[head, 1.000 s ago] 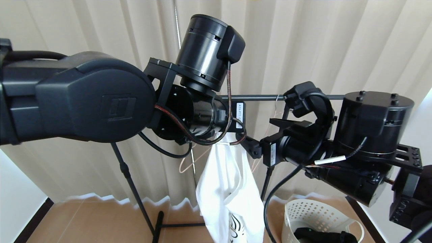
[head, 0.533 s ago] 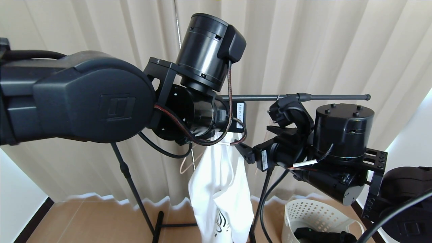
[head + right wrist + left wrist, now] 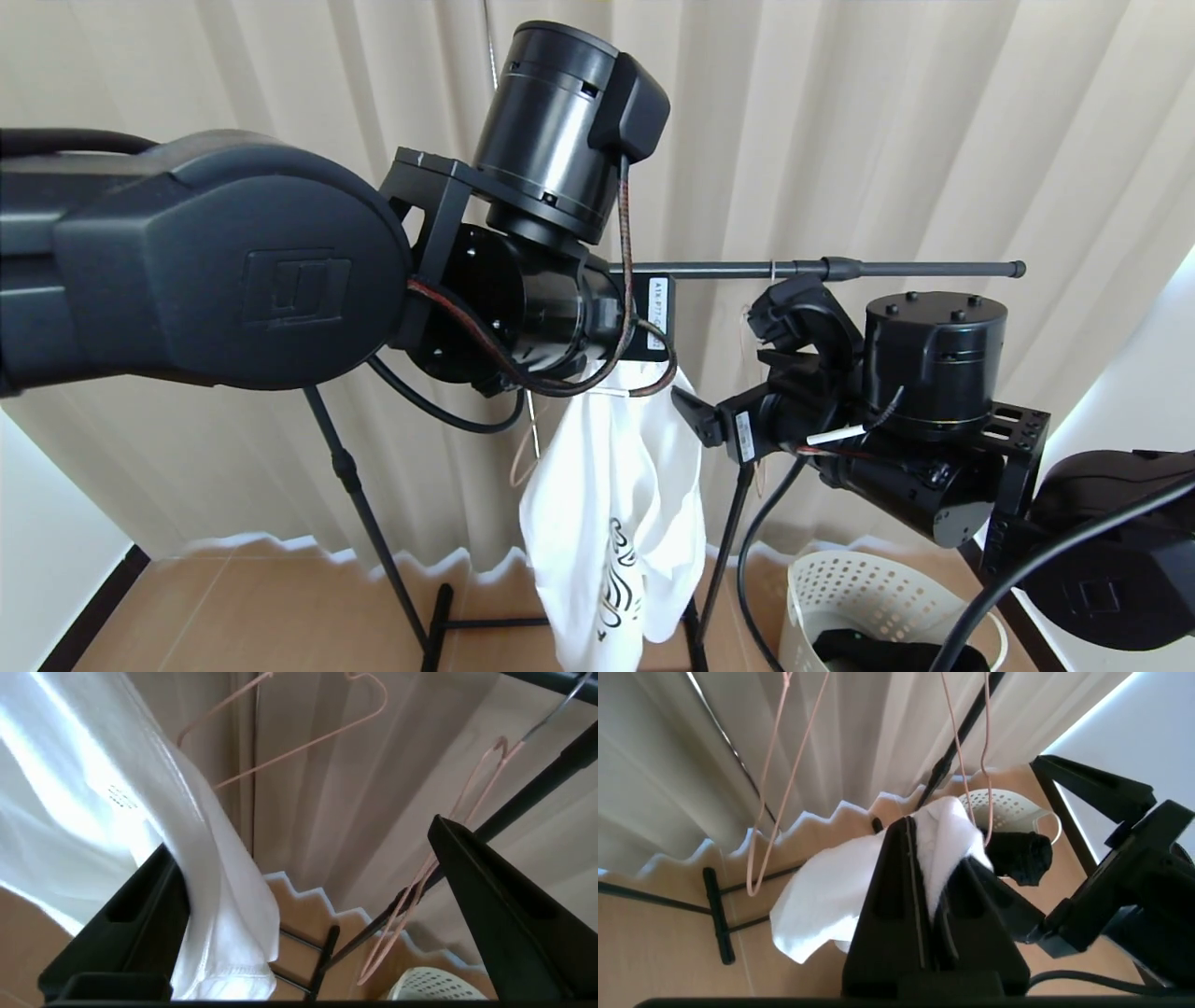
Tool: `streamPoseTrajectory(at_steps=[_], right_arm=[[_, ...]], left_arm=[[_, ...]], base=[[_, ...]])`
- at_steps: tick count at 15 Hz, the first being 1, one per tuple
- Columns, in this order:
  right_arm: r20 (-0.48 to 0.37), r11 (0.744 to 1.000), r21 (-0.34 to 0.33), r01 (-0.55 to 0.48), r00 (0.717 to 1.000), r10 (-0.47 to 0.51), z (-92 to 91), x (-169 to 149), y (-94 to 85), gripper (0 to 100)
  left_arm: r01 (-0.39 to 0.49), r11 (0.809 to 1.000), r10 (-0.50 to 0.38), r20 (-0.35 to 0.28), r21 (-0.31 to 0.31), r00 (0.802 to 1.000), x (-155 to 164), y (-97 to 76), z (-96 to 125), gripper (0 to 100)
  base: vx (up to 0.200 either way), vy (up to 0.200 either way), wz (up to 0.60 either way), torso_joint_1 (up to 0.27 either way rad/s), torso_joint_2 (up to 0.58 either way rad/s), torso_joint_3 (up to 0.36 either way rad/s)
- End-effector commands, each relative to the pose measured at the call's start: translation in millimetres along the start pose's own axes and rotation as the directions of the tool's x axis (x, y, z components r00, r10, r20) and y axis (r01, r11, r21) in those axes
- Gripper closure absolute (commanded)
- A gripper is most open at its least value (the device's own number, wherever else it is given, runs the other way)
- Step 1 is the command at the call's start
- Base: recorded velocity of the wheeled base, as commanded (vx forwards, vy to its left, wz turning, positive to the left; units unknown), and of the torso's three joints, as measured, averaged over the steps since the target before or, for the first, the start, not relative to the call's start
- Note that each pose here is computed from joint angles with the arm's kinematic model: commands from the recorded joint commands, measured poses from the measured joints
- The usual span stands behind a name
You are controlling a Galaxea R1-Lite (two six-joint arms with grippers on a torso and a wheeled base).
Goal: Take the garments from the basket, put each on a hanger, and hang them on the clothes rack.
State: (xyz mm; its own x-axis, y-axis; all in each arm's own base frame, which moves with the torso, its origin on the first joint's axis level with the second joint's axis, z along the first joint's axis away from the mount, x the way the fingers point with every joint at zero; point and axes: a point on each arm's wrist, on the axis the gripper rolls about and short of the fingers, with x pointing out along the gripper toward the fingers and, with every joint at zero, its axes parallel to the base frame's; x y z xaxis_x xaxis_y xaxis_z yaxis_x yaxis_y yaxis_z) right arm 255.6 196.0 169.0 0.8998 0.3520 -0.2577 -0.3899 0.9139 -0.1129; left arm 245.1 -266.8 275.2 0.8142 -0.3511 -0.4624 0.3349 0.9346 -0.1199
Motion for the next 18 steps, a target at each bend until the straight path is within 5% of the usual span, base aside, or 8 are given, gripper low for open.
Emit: streamPoseTrajectory(at_steps=[1,18], right_arm=[[-0.007,1.000,0.000,0.014,1.000,-0.014,-1.7,2.3,-4.2,0],[-0.109,0.985,-0.166,0.044,0.992,-0.063,-30.5,10.6,-19.4,0]], left_arm=[[-0.002,1.000,0.002,0.004,-0.002,1.000,-1.5,0.5,0.8,100],[-0.022,1.000,0.022,0.007,0.001,1.000,-1.8,1.5,-0.2,100]], base=[[0.000,0.000,0.00,0.000,0.00,0.000],[0.000,0.000,0.00,0.000,0.00,0.000]])
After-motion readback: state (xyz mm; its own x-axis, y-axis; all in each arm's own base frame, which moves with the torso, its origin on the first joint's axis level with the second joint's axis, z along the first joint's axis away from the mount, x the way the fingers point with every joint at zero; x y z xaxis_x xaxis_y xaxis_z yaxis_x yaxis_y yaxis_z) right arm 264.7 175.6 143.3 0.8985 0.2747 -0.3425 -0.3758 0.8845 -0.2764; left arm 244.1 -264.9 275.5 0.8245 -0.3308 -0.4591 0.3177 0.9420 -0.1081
